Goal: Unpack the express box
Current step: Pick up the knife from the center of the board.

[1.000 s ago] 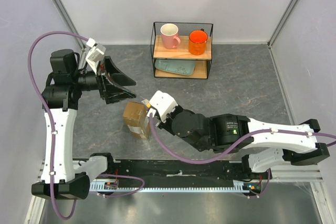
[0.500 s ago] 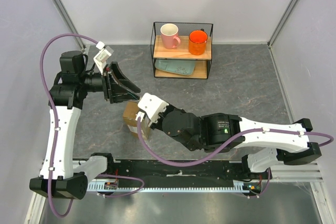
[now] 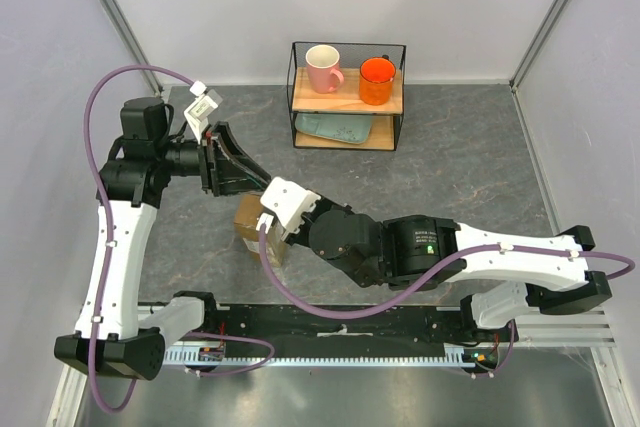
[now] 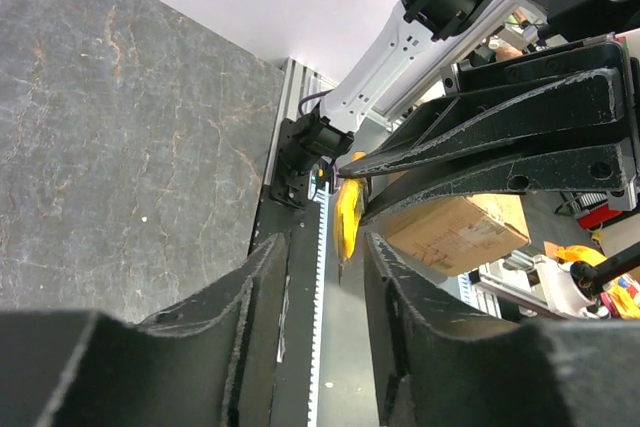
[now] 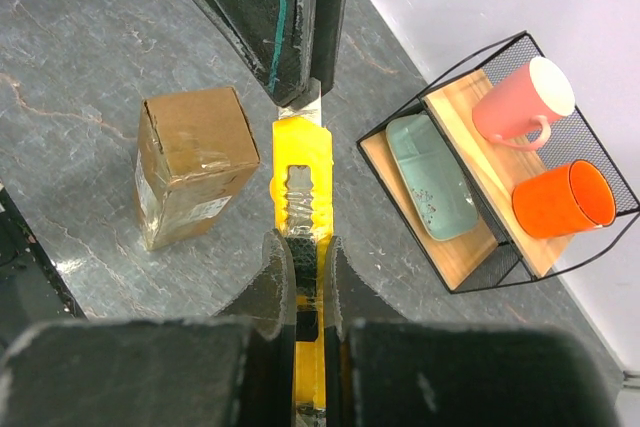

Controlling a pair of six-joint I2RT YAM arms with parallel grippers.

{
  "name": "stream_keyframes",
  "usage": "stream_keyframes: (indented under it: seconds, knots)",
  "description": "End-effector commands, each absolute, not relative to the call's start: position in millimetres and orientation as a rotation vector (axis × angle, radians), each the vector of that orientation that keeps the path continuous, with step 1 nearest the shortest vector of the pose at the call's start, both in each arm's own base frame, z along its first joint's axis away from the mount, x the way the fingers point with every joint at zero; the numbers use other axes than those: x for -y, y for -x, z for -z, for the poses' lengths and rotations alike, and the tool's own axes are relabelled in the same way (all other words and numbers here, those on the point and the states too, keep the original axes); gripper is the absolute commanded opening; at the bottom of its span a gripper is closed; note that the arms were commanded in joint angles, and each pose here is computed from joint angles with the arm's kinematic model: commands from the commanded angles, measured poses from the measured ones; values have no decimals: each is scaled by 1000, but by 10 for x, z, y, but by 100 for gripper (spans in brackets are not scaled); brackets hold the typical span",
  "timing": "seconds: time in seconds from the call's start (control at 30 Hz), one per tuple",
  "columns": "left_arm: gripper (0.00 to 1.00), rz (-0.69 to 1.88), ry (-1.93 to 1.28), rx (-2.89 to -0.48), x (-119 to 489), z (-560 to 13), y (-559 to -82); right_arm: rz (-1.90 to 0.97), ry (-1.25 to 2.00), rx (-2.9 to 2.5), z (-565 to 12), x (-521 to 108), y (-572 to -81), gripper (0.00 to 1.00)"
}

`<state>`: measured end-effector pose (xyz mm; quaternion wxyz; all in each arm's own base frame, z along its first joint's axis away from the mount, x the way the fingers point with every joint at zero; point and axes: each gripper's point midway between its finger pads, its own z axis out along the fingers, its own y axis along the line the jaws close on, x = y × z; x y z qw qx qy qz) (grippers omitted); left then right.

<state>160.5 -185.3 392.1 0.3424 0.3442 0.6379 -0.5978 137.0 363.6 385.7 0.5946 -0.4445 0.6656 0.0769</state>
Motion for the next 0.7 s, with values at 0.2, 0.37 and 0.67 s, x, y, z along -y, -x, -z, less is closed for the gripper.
stream_keyframes:
  seconds: [0.2,0.37,0.67]
  knots:
    - [12,1801,-1013,-1556,1885,-4110,-1291,-211,982,-1512,-4015,-3738,-1375,0]
    - [2,1806,-1031,-1538,1886,-4114,-1255,-222,963,-1505,-4057,-3739,-1381,0]
    - [2,1621,-1083,-1488,1958,-4240,-1520,-390,759,-1519,-4374,-3449,-1564,61]
